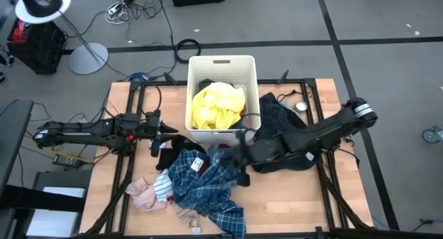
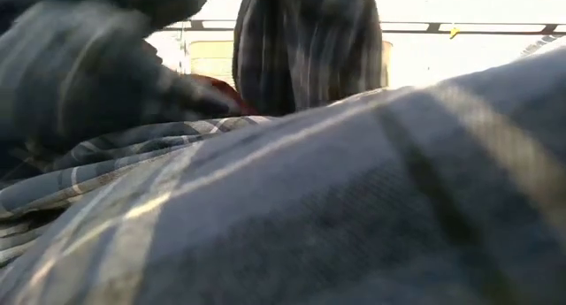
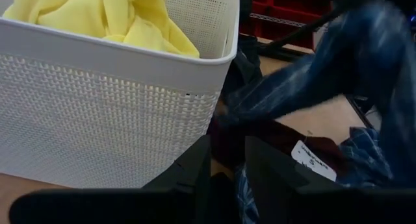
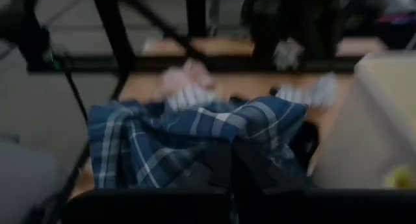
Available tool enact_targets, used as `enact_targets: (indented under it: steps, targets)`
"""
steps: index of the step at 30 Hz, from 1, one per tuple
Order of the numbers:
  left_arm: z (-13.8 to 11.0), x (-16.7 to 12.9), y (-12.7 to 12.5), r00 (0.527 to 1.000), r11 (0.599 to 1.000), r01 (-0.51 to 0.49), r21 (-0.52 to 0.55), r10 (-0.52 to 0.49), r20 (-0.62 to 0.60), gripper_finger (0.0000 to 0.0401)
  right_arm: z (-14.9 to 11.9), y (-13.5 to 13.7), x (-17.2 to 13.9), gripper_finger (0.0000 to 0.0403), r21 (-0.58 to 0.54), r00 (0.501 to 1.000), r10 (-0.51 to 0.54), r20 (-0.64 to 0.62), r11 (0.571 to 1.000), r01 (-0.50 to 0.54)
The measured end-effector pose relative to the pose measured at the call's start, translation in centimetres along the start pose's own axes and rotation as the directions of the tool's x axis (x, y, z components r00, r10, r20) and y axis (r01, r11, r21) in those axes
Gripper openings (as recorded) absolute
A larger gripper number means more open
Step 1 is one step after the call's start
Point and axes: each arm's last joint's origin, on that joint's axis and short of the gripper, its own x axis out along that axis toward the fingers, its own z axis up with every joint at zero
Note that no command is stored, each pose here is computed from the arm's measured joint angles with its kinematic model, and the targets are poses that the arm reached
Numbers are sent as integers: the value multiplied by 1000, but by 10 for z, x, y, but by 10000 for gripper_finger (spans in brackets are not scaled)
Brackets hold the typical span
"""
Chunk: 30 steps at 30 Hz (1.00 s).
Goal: Sort clothes
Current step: Put the blue long pants into the laundry bin
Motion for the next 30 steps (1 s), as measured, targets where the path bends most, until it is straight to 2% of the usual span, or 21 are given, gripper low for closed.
enact_targets:
  steps: [5,12,18,24,27,30]
  targets:
    - [0,0,0,1000,1000,0,5,0,1,102,36,1,-36,1,-25,989,-66,130,997,70]
    - [0,0,0,1000,1000,0,15,0,0,102,103,0,-70,1,-103,961,-111,254,985,141]
    - [0,0,0,1000,1000,0,15,0,2,102,158,-12,-97,0,-178,909,-188,371,947,268]
    - [-1,0,0,1000,998,-6,-56,5,-16,102,203,-41,-124,0,-190,823,-258,506,898,398]
    - [-4,0,1,999,995,-16,-97,12,-45,102,214,-62,-133,0,-165,783,-314,537,871,463]
    - [-6,0,1,998,997,-21,-79,16,-60,102,216,-87,-132,0,-141,760,-368,535,848,510]
